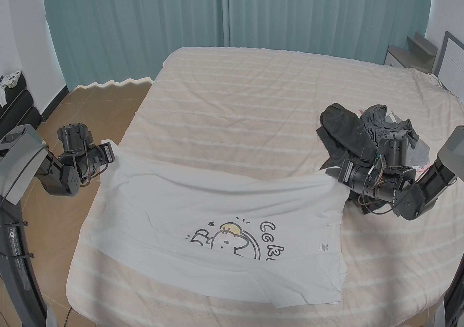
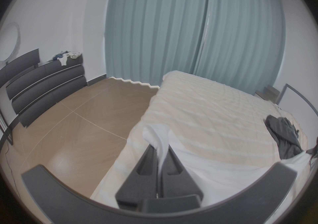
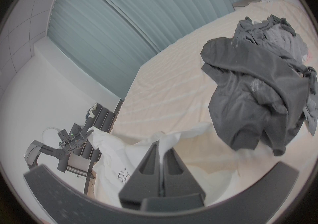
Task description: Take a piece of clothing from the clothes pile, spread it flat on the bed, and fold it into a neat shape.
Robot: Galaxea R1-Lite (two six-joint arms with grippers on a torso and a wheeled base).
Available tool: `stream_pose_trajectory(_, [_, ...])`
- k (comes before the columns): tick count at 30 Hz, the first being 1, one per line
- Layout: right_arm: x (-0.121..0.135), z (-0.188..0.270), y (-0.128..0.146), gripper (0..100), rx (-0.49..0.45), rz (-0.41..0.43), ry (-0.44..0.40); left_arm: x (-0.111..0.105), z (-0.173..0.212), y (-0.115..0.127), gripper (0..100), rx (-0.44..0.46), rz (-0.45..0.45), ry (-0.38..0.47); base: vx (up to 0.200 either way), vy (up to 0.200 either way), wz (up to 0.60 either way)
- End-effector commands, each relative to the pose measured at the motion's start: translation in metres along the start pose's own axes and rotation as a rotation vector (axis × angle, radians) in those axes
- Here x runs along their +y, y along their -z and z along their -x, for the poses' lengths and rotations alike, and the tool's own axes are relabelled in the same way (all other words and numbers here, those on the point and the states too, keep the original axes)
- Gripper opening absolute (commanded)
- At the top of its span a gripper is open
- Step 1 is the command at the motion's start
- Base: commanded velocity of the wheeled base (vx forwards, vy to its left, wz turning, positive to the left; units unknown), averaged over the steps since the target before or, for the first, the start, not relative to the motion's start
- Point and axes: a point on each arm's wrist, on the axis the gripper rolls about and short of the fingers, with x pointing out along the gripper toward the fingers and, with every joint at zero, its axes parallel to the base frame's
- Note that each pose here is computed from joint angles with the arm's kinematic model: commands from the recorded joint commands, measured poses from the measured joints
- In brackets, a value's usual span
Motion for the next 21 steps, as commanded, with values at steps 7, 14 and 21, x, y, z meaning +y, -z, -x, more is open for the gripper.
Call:
stream_pose_trajectory(7, [-0.005, 0.035, 0.036, 0, 0.147, 0.045, -0.005, 0.015, 0.024, 0.019, 0, 0.026, -0.058, 0.005, 0.000, 0.000, 0.00])
stream_pose_trajectory(14, [-0.013, 0.040, 0.065, 0, 0.242, 0.066, 0.020, 0.028, 0.041, 0.043, 0, 0.032, -0.049, -0.003, 0.000, 0.000, 0.00])
stream_pose_trajectory(21, [-0.025, 0.038, 0.090, 0, 0.261, 0.109, 0.022, 0.049, 0.062, 0.068, 0, 0.076, -0.029, 0.009, 0.000, 0.000, 0.00])
